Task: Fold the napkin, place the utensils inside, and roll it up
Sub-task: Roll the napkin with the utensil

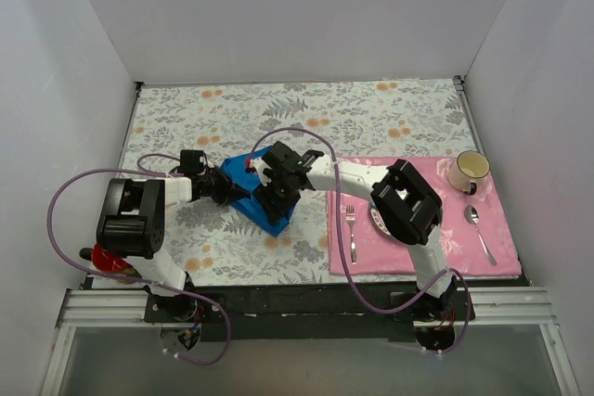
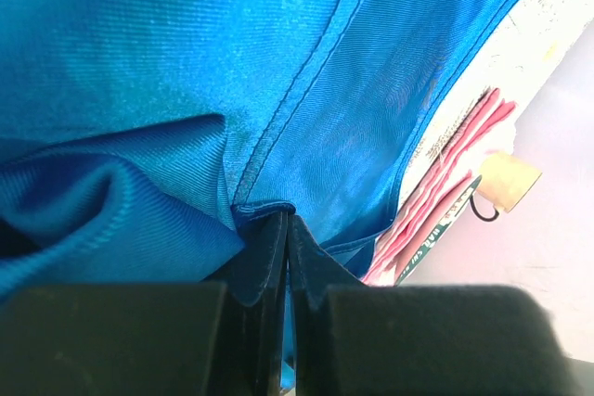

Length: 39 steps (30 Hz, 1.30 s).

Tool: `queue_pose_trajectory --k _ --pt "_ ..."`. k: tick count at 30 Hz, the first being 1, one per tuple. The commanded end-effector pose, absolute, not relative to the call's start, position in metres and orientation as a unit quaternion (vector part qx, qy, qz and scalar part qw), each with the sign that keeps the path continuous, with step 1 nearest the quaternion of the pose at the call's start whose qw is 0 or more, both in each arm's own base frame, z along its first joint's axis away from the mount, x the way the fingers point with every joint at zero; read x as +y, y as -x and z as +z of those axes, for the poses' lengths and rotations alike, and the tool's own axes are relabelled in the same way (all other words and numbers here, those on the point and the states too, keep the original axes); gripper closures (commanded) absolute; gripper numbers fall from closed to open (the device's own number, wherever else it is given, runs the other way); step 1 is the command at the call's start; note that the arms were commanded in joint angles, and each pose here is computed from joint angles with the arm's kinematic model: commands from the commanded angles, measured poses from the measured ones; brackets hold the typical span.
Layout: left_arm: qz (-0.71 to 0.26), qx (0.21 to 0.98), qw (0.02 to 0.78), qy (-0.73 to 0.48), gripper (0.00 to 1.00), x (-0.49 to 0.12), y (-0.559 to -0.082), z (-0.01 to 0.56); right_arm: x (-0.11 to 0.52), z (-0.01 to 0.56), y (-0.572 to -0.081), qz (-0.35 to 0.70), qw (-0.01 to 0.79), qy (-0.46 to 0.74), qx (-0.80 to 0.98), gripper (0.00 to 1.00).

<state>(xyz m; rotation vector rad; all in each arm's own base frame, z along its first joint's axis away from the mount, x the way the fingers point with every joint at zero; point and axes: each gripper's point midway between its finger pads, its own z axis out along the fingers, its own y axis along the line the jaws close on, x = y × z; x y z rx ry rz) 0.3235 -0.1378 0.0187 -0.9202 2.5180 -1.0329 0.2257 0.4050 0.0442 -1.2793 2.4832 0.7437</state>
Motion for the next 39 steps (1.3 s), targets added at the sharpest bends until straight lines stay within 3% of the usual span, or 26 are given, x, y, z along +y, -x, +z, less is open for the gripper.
queue_pose_trajectory --k 1,8,13,20,26,39 --pt "-0.284 0.891 0.115 0.336 1.00 -0.121 -0.309 -0.015 0.376 0.022 -0.229 0.195 0.142 0.457 0.856 0.43" --pt "-0.274 0.897 0.105 0.331 1.00 -0.120 -0.311 -0.019 0.385 0.058 -0.254 0.171 0.214 0.475 0.836 0.39" --pt "-0.278 0.899 0.096 0.324 1.00 -0.121 -0.310 -0.017 0.406 0.105 -0.268 0.198 0.281 0.478 0.808 0.25" --pt "-0.279 0.901 0.095 0.318 1.00 -0.122 -0.312 -0.008 0.443 0.134 -0.272 0.280 0.288 0.487 0.775 0.18" --pt "-0.274 0.898 0.061 0.339 1.00 -0.122 -0.308 -0.013 0.462 0.106 -0.262 0.243 0.291 0.526 0.761 0.18" --pt "-0.284 0.895 0.058 0.339 1.00 -0.118 -0.312 -0.008 0.460 0.037 -0.230 0.227 0.244 0.570 0.751 0.29"
